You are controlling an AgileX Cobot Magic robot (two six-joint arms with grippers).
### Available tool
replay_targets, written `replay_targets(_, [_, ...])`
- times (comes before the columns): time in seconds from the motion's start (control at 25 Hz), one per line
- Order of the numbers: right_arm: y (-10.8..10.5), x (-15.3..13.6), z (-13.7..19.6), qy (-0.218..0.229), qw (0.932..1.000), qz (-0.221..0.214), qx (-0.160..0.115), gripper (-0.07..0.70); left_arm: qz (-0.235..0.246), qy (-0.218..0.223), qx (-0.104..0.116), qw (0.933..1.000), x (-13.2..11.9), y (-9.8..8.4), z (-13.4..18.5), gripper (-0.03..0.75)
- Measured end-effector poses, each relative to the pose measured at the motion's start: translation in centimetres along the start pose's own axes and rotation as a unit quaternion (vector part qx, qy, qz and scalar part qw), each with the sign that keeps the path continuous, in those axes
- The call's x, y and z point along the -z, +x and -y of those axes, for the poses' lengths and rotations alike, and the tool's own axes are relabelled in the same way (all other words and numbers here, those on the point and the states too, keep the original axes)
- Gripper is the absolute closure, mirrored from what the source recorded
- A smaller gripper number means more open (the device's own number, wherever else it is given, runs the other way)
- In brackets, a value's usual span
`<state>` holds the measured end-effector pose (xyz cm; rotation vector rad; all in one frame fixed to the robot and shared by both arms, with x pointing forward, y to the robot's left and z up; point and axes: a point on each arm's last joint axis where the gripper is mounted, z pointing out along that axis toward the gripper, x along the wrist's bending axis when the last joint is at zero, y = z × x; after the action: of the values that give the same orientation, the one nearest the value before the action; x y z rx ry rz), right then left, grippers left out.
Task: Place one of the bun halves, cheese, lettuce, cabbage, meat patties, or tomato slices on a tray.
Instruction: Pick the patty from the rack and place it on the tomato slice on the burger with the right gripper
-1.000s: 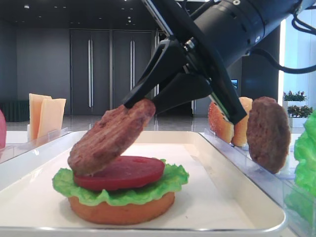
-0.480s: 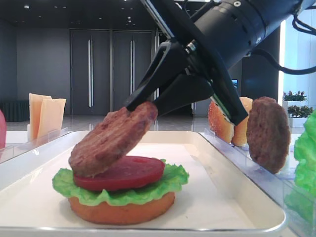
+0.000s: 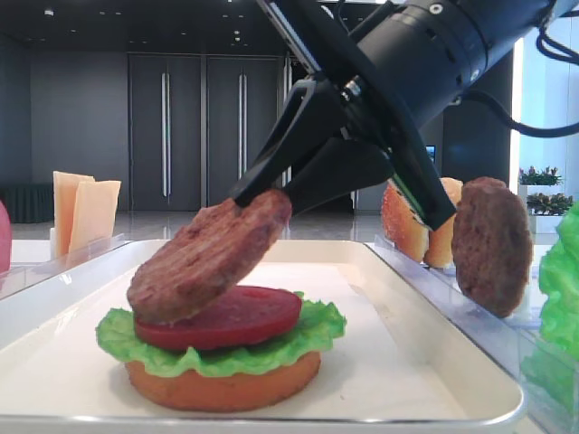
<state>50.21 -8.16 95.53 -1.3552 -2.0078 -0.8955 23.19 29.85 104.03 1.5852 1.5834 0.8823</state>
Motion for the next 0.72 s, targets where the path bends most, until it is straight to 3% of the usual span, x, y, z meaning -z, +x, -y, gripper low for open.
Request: replay_targets(0.72, [-0.05, 0.0, 0.02, 0.001, 1.0, 0.003, 0.002, 0.497, 0.0, 0.0, 0.0, 1.0, 0.0, 0.0, 0.0, 0.283])
